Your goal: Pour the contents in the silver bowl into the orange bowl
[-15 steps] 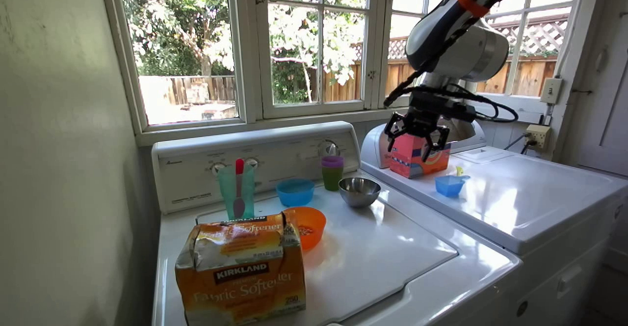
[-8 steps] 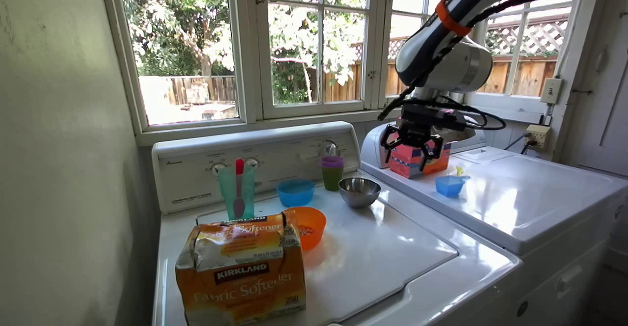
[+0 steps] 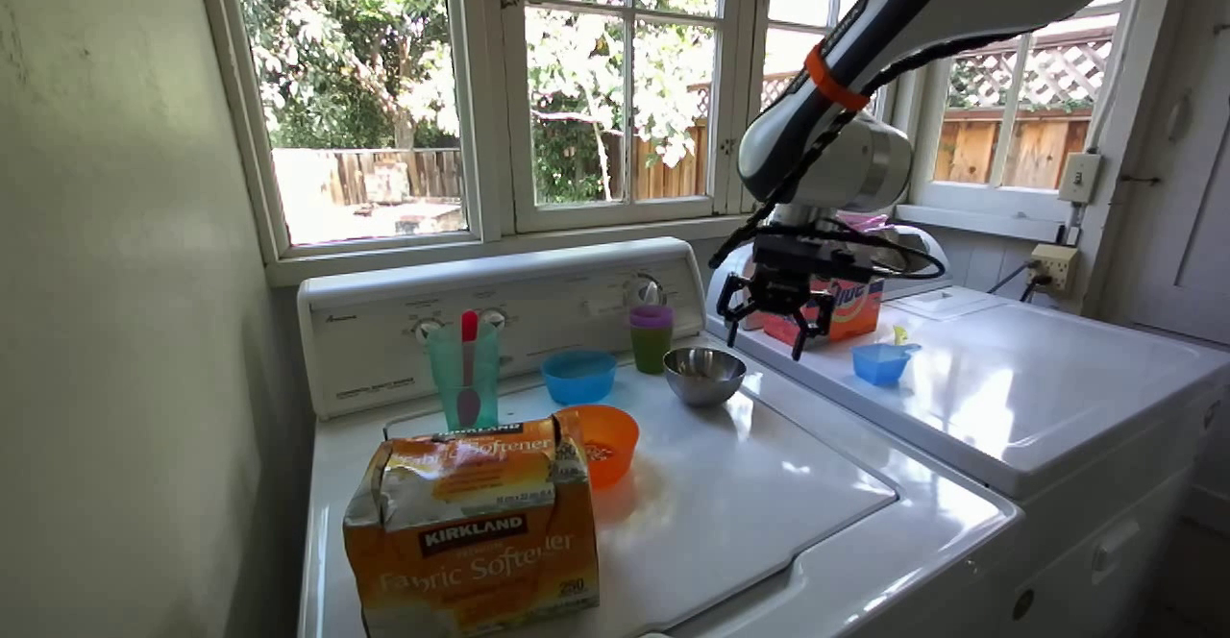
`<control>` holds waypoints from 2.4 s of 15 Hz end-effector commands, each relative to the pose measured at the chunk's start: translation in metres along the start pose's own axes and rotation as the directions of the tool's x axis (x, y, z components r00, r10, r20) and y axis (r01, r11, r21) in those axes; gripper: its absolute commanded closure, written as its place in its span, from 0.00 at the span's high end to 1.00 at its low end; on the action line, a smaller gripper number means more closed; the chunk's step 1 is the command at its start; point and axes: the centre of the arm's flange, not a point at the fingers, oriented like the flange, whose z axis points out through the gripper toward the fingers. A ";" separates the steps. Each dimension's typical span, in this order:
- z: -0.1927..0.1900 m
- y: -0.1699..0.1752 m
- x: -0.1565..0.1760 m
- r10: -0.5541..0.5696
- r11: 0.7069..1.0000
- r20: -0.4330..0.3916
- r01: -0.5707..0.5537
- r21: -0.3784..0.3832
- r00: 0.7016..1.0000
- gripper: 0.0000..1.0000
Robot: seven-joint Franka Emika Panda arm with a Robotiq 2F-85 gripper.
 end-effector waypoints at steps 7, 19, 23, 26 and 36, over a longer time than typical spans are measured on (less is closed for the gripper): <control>0.052 -0.055 0.033 0.011 0.998 0.012 -0.010 -0.061 1.000 1.00; 0.048 -0.034 0.008 -0.022 0.997 0.086 0.028 -0.074 0.996 0.88; 0.045 -0.023 0.002 -0.037 0.997 0.080 0.042 -0.065 0.996 0.81; 0.039 -0.021 0.001 -0.044 0.997 0.069 0.048 -0.061 0.997 0.82; 0.030 -0.018 -0.002 -0.046 0.998 0.058 0.049 -0.049 0.997 0.01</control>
